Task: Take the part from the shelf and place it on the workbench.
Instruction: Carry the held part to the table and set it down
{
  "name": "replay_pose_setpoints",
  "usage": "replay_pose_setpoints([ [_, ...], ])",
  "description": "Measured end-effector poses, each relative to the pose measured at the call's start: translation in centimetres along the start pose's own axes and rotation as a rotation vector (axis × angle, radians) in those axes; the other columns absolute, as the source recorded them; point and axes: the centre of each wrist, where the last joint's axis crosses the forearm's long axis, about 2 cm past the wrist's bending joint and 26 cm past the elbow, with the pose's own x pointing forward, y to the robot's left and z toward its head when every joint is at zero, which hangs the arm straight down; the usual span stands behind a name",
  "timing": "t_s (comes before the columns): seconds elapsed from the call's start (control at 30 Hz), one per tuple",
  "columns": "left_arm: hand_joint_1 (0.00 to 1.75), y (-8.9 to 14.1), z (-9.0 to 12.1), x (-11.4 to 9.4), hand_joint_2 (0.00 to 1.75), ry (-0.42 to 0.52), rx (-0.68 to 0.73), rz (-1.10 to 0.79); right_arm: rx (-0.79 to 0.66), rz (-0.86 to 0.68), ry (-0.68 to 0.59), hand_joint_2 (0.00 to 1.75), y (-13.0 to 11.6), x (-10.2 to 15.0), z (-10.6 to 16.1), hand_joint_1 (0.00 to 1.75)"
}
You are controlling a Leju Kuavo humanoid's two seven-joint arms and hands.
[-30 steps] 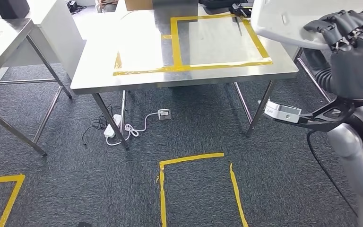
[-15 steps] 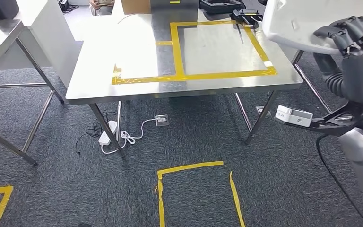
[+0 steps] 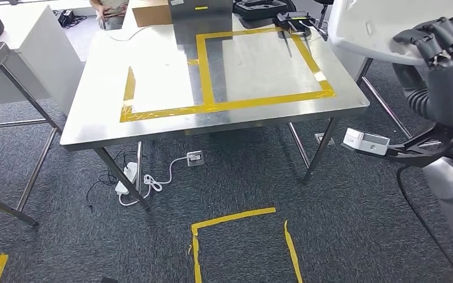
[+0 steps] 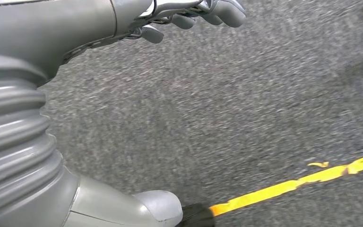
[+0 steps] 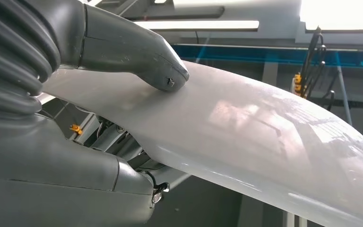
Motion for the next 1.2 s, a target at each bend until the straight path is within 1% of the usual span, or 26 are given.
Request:
replay_pose_setpoints([
  [0.3, 0.0, -0.08, -0.16, 0.31, 1.75, -0.005, 0.004, 0.015, -0.022, 0.018, 0.005, 1.75, -0.45, -0.45, -1.06, 1.75],
  [0.5, 0.0, -0.19, -0.12, 0.29, 1.75, -0.003, 0.002, 0.017, -0.019, 0.023, 0.007, 1.75, -0.37, -0.52, -1.04, 1.75],
  [0.77, 0.0, -0.25, -0.12, 0.33, 1.75, 0.002, 0.003, 0.021, -0.037, 0.105, -0.006, 1.75, -0.25, -0.27, -1.07, 1.75],
  [1.2, 0.0, -0.31, 0.28, -0.34, 1.75, 0.022, 0.01, 0.038, -0.035, 0.079, -0.015, 1.75, 0.13, 0.26, -1.1, 1.75],
])
